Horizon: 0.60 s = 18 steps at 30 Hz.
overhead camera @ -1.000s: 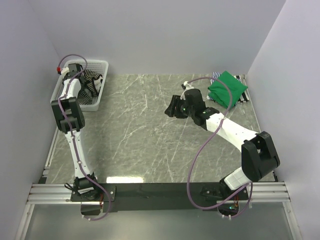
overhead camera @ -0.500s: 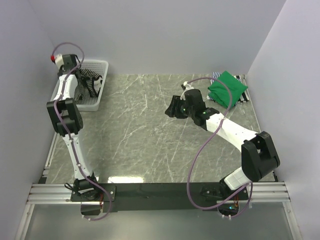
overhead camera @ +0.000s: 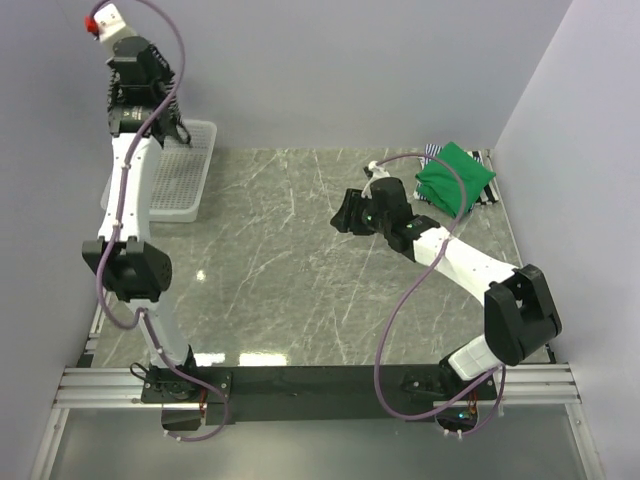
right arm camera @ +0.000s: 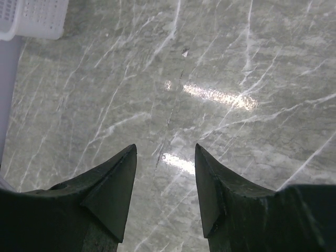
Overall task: Fold and stack the tank tops
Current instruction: Grab the tank top from the pile, then move the tank top to the center of the board
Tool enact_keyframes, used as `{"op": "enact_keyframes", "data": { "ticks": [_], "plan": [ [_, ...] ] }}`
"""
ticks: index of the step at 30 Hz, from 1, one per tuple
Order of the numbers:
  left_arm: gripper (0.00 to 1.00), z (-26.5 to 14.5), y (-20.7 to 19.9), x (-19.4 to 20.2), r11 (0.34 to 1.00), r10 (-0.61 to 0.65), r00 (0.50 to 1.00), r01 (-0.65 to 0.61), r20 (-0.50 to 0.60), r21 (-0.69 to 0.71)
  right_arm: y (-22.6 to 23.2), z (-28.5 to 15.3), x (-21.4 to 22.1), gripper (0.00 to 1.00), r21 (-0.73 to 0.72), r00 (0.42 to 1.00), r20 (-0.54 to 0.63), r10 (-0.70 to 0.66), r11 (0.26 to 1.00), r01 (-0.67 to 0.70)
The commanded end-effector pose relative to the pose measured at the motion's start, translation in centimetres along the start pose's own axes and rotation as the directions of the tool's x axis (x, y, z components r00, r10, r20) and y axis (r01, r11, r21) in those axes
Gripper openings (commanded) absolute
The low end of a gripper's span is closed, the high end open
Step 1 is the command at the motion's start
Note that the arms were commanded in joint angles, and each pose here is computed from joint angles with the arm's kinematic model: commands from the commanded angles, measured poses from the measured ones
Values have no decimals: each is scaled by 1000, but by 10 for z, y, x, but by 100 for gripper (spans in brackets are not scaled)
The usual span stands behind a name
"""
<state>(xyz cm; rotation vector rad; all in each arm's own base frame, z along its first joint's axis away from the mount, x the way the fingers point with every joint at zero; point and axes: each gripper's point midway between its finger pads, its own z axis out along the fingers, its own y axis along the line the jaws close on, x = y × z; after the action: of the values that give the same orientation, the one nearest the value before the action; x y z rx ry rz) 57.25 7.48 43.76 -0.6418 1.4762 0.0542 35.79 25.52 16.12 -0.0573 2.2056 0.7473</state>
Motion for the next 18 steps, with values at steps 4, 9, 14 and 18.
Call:
{"op": "enact_keyframes", "data": {
  "ticks": [4, 9, 14, 18],
  "plan": [
    [0, -108, -100, -65, 962, -79, 990, 45, 117, 270, 12, -22, -35, 55, -4, 990, 138, -27, 1000, 28],
    [1, -179, -151, -64, 909, -119, 991, 87, 53, 408, 12, -35, -46, 55, 18, 983, 182, -22, 1000, 19],
    [1, -219, -152, 14, 861, -211, 951, 291, -228, 416, 1, -51, -58, 55, 91, 971, 241, 3, 995, -26],
    [5, -250, -105, 155, 877, -171, 845, 365, -506, 313, -8, -58, -51, 56, 130, 969, 246, 15, 990, -48]
  ]
}}
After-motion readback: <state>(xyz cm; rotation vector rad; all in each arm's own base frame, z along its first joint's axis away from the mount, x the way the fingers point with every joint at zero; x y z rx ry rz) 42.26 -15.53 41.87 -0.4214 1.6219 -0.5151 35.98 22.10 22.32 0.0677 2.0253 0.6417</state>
